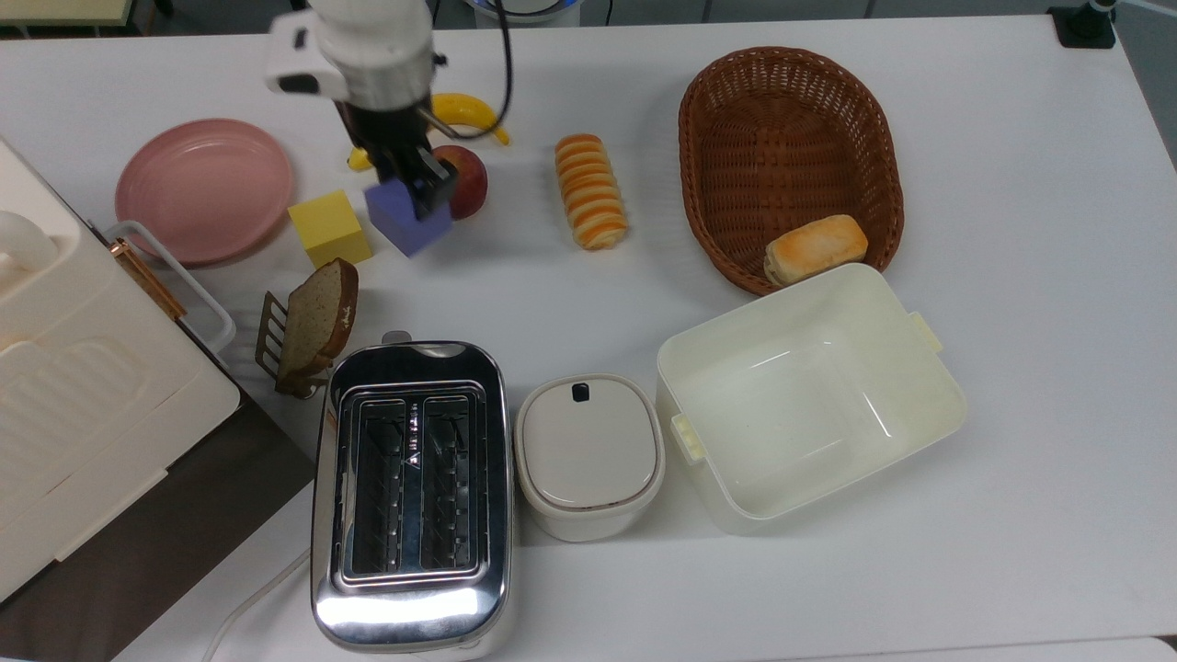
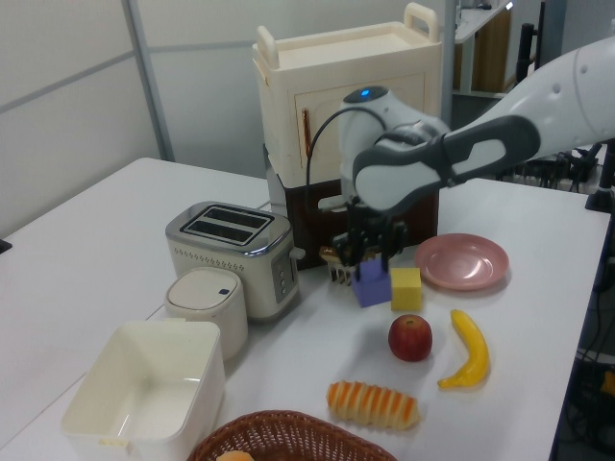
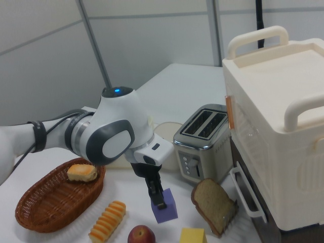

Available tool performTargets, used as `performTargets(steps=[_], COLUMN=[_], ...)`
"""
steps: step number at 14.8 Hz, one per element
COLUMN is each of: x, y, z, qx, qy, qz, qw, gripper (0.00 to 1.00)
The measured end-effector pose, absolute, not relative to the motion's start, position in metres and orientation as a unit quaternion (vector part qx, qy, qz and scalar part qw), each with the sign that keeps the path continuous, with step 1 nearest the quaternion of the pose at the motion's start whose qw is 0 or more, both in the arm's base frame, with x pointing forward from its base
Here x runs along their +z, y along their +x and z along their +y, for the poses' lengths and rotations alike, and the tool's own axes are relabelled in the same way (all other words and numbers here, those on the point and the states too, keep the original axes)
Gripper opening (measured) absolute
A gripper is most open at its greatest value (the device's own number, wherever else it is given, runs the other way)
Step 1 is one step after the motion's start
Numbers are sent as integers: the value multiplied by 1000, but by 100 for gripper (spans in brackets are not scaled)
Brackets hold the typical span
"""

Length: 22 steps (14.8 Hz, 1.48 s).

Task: Put the purple cube on a plate
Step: 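Lift the purple cube and carry it over the pink plate, then lower the purple cube onto the pink plate and open the gripper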

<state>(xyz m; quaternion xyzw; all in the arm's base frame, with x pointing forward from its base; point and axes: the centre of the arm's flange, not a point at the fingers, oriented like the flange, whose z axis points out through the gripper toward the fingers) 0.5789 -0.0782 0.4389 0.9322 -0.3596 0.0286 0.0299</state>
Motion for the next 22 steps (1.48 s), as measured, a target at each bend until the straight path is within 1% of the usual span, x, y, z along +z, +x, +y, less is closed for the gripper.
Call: performTargets(steps=[3, 6, 9, 12, 18, 22], x=[470, 472, 465, 452, 403, 398], y=[559, 544, 526, 525, 533, 526], z=[-128, -178, -233, -262, -286, -299], qx=[37, 34, 28, 43, 41, 34], qy=[933, 938, 942, 941, 943, 948], qz=[-355, -341, -331, -332, -326, -311], qw=[39, 44, 49, 53, 58, 61], gripper=[52, 52, 52, 52, 52, 52])
